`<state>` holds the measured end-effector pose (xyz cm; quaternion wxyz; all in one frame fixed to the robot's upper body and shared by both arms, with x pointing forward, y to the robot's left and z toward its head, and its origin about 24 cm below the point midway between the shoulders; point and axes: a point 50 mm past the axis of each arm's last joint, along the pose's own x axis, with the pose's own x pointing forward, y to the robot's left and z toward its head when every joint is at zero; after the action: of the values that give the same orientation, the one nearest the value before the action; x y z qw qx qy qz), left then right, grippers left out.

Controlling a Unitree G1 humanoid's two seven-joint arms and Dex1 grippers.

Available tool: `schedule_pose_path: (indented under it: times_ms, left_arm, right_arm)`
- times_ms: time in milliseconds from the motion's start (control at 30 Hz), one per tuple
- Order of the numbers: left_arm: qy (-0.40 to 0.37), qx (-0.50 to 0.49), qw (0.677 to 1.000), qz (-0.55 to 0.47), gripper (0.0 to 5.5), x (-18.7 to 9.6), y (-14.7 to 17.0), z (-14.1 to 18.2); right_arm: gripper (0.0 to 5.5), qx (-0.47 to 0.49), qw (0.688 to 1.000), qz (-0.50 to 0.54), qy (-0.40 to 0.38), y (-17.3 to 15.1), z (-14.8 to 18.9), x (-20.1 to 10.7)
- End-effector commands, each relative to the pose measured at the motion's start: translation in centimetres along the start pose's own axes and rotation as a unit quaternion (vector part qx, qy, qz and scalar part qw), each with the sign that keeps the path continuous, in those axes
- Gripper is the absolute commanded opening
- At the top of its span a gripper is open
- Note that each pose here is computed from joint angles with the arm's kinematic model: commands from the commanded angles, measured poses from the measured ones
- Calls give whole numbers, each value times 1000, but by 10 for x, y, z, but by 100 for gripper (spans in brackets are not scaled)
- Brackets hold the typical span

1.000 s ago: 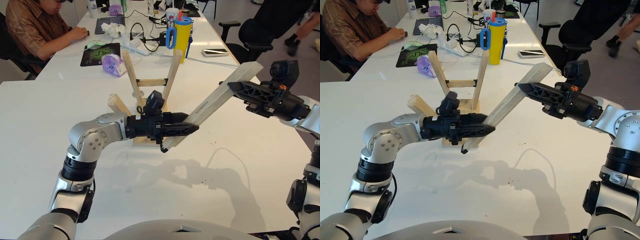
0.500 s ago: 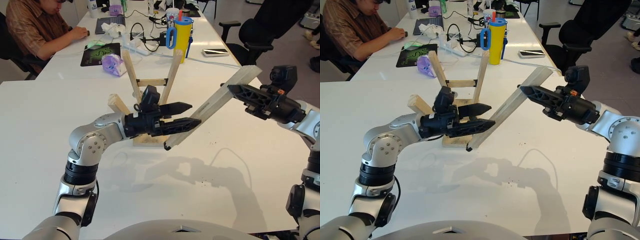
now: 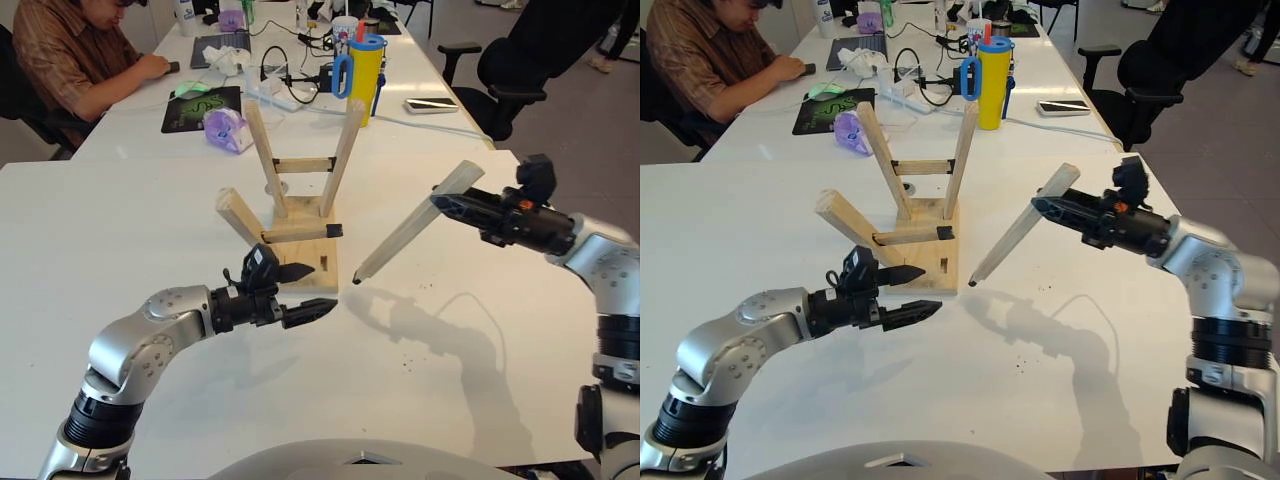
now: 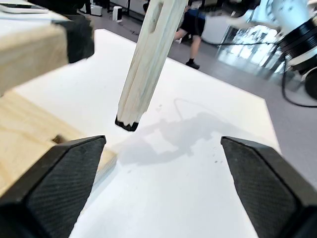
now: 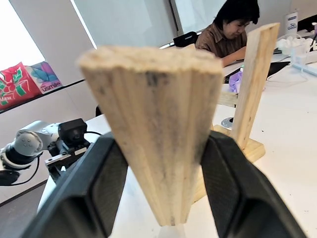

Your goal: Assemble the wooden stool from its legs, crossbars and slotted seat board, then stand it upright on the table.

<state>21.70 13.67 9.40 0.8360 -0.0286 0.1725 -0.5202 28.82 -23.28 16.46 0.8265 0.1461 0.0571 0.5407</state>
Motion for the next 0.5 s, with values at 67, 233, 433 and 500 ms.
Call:
schedule_pose_path:
  times_ms: [67, 233, 433, 500]
  left_arm:
    - [29, 59, 998, 24, 431, 9, 17, -12]
    - [65, 76, 994, 35, 431, 20, 26, -32]
    - [130, 96, 987, 22, 431, 24, 35, -51]
    - [145, 99, 984, 14, 431, 24, 36, -54]
  right_arm:
    - [210, -33, 999, 38, -22, -7, 7, 13]
    - [210, -56, 995, 71, -35, -9, 15, 25]
    - [210, -71, 992, 99, -26, -13, 12, 46]
    - [210, -75, 992, 104, -8, -16, 5, 51]
